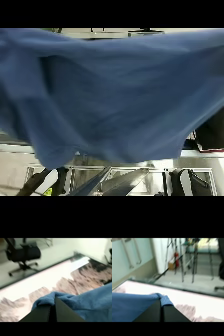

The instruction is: Fold the shirts.

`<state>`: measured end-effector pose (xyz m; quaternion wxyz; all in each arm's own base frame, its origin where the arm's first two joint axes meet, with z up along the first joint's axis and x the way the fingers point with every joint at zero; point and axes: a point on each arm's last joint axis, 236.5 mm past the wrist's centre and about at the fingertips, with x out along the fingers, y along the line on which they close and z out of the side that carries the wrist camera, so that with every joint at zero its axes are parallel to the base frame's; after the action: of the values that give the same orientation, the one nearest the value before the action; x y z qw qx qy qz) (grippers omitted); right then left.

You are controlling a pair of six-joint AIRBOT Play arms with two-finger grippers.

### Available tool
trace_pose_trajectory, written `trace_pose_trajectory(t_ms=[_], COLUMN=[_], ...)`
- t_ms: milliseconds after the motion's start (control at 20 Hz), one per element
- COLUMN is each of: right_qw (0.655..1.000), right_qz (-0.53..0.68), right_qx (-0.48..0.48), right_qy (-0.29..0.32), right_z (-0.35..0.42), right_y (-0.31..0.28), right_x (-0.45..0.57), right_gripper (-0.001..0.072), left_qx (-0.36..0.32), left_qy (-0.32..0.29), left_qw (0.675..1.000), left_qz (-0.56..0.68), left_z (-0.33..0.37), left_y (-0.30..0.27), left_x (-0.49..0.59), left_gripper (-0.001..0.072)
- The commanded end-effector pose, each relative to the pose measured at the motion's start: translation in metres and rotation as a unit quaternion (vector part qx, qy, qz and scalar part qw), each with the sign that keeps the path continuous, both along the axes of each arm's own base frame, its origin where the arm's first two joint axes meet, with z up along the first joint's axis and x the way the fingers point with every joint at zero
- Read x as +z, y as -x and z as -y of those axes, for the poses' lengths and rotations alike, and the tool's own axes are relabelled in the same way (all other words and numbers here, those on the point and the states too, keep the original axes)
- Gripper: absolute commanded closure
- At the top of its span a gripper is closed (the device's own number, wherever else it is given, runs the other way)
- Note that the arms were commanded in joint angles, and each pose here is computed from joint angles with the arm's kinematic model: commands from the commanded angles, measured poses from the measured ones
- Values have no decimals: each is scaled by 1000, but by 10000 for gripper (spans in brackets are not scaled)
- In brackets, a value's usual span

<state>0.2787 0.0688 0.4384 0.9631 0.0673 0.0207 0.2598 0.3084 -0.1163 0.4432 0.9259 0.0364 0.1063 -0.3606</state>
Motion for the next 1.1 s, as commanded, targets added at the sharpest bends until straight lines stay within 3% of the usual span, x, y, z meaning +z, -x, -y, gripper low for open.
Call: trace_pose_trajectory(t_ms=[0, 300, 500, 550, 600, 650, 700, 800, 1000, 1050], right_qw=[991, 940, 924, 922, 922, 925, 929, 933, 912, 904], right_qz=[-128, -339, -370, -373, -370, -362, -353, -345, -401, -421], right_qx=[40, -35, -76, -76, -77, -77, -74, -53, 9, 14], right_qy=[-27, -8, -57, -72, -82, -86, -85, -91, -84, -68], right_z=[8, 16, 26, 26, 26, 27, 27, 31, 52, 60], right_y=[-64, -187, -247, -258, -269, -275, -279, -271, -208, -188], right_x=[-101, -362, -438, -443, -442, -436, -426, -399, -371, -377], right_gripper=[700, 700, 698, 643, 437, 399, 399, 399, 437, 511], left_qx=[-35, -28, 8, 27, 40, 50, 61, 72, 98, 99], left_qy=[-45, -143, -107, -98, -94, -85, -76, -69, -54, -45], left_qw=[989, 930, 922, 923, 922, 920, 917, 909, 848, 830], left_qz=[-138, -336, -372, -371, -373, -380, -387, -404, -517, -547], left_z=[24, 29, 16, 7, -2, -9, -23, -53, -128, -141], left_y=[-101, -228, -272, -279, -281, -281, -279, -264, -189, -168], left_x=[-121, -380, -472, -482, -486, -482, -473, -446, -422, -425], left_gripper=[673, 673, 672, 668, 476, 339, 280, -5, -2, -2])
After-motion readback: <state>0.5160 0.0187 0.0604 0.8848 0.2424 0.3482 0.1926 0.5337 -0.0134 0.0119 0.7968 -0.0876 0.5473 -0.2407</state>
